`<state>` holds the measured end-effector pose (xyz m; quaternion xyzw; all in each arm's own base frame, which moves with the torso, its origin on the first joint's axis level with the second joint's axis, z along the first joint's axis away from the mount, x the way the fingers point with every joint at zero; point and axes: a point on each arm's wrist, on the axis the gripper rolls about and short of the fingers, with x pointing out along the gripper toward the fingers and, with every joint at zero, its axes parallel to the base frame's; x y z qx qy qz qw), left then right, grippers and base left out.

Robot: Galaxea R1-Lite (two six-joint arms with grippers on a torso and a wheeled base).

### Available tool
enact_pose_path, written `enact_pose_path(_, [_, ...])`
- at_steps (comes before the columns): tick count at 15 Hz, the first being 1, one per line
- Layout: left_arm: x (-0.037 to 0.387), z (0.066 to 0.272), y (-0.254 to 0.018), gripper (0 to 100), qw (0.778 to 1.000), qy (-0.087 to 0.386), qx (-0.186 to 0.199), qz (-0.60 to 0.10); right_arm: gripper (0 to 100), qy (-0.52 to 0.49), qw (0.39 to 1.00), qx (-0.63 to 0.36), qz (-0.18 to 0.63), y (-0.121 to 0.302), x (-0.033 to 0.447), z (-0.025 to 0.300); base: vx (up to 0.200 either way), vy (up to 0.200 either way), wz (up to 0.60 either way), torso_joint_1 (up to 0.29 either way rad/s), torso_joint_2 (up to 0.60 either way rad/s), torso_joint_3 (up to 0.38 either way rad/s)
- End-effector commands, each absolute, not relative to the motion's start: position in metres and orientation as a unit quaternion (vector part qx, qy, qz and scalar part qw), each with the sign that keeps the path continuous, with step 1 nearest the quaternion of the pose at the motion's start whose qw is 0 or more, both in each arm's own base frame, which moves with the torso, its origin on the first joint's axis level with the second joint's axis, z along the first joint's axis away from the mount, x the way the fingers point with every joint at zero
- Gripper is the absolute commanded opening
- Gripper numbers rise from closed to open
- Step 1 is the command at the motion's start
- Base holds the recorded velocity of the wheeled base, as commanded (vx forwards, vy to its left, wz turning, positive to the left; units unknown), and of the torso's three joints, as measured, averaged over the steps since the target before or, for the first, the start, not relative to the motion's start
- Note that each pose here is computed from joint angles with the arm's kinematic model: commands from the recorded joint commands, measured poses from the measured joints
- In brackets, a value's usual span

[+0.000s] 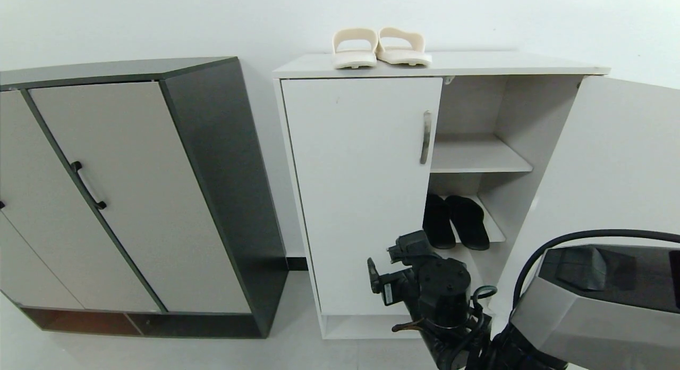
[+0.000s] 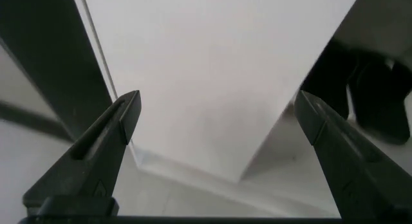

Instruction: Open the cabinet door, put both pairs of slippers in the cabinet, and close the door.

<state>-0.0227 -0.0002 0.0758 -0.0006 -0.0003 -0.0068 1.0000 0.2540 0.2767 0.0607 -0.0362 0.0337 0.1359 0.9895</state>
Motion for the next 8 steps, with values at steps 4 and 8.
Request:
enact_pose_path(4, [-0.0226,0.0755,-0.0002,0,1.0,0.002,-0.001,-0.007,100,0.007,0.99,-0.028,0.137,0.2777,0.2545,0.067,0.0,0.0,0.0,0.038,-0.36,-0.356])
enact_pose_path(8, [-0.0226,0.0755,-0.0002,0,1.0,0.002,-0.001,-0.007,100,0.0,0.99,-0.024,0.137,0.2791,0.2557,0.0699,0.0,0.0,0.0,0.101,-0.48,-0.353])
